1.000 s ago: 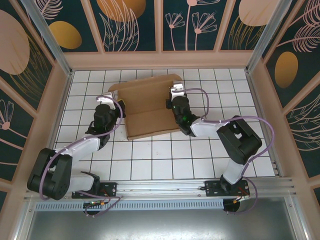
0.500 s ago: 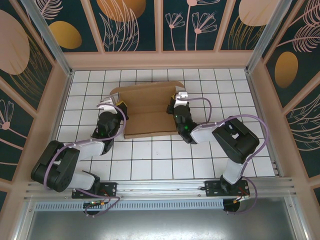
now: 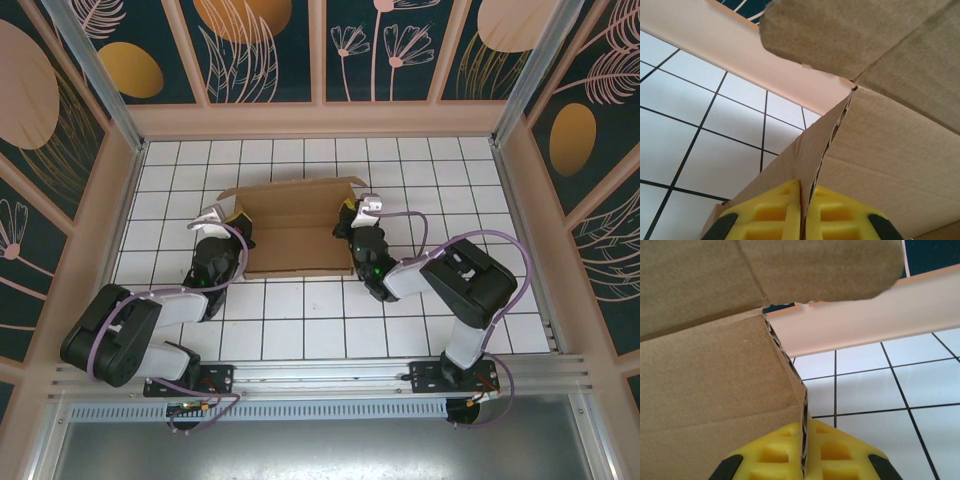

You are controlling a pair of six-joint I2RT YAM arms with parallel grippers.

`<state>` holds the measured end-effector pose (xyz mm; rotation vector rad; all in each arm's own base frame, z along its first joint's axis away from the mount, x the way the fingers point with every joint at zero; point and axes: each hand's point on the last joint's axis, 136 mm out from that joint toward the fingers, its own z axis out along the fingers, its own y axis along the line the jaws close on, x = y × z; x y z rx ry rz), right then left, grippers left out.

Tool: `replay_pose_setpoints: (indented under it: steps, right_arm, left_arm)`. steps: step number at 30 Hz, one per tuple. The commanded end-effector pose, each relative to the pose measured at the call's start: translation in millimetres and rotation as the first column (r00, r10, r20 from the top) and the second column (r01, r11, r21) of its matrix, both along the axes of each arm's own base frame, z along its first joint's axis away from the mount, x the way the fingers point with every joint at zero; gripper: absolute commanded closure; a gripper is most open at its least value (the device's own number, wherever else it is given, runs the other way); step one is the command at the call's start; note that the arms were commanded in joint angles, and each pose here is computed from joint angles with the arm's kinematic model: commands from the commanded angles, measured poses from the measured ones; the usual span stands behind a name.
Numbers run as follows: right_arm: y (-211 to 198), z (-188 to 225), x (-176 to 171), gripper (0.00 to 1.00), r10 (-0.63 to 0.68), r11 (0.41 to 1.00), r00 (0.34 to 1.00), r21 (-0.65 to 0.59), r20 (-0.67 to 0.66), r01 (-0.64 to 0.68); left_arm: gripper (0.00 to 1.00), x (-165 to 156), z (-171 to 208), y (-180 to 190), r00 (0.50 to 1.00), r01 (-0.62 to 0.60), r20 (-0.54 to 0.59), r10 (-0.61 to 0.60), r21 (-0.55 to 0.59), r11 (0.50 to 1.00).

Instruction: Fold the paper box

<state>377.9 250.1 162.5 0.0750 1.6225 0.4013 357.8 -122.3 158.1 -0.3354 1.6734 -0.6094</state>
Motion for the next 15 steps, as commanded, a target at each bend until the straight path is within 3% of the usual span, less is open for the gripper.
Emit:
replay_pose_setpoints:
  steps: [1,15]
  right_arm:
    - [30.3,-43.7,-27.5,1.0,0.106,0.994,0.988,-0.01,-0.114,-0.108]
    - [33.9,-69.0,-43.7,1.0,0.088,0.995,0.985,-0.033,-0.148,-0.094]
  left_arm:
    - [0.92,-23.7,-49.5,-16.0,0.981,0.096,-0.168,-0.097,-0.012,0.995]
    - [0.94,-47.4,-79.2,-2.1,0.967,0.069,-0.245,-0.074,-0.027,0.997]
